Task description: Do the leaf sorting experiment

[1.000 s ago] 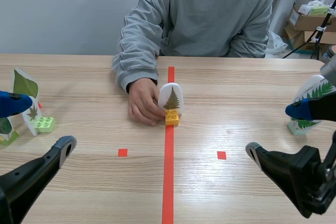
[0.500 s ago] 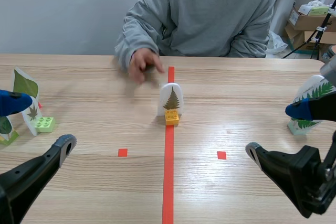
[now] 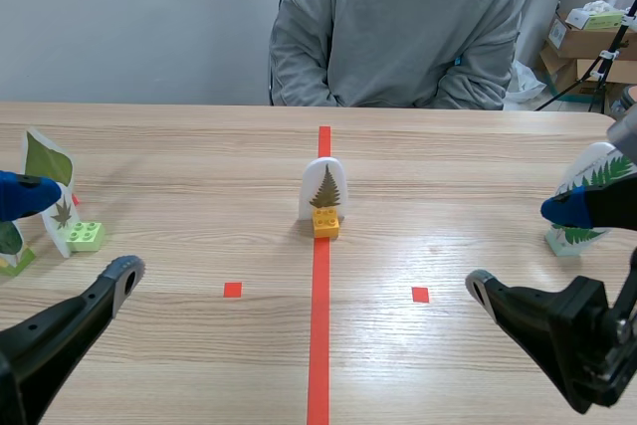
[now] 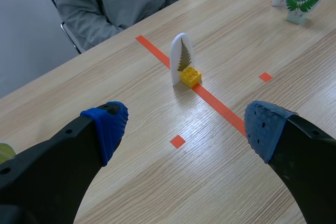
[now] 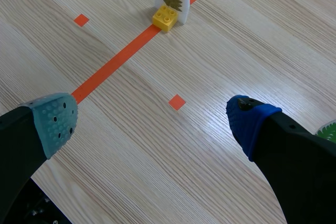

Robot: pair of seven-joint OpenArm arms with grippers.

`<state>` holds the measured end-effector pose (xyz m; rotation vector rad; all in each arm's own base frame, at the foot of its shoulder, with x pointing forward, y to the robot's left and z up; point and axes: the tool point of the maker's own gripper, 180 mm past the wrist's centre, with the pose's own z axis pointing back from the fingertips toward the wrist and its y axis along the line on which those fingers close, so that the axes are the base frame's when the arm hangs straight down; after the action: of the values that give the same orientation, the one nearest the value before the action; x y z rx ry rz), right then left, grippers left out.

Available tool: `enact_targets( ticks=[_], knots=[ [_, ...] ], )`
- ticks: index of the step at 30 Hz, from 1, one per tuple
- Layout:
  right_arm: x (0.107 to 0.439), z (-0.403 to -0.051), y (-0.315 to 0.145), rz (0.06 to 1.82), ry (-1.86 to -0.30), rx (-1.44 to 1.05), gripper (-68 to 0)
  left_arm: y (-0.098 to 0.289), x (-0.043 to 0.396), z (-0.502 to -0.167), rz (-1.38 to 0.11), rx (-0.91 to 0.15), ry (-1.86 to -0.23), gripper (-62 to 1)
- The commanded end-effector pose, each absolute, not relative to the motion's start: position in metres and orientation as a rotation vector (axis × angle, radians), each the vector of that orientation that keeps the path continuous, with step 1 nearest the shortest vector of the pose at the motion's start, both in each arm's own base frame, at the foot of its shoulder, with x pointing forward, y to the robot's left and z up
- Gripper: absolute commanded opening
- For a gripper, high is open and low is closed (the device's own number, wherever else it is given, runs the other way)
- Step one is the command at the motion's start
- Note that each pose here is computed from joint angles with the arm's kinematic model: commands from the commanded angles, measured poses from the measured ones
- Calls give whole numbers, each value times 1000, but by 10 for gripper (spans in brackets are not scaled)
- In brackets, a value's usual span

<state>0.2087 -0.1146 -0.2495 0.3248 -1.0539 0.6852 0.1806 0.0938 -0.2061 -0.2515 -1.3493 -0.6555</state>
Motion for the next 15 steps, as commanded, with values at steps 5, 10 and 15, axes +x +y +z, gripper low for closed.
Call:
enact_targets(
  ticks=[5, 10, 15],
  knots=[
    [211, -246, -115, 689, -1070, 325, -97, 93, 182, -201, -643, -263, -1374, -127],
    [211, -246, -115, 691, -1069, 323, -97, 93, 182, -201, -643, -263, -1374, -127],
    [211, -246, -115, 691, -1069, 323, -97, 93, 182, -201, -643, -263, -1373, -127]
  ],
)
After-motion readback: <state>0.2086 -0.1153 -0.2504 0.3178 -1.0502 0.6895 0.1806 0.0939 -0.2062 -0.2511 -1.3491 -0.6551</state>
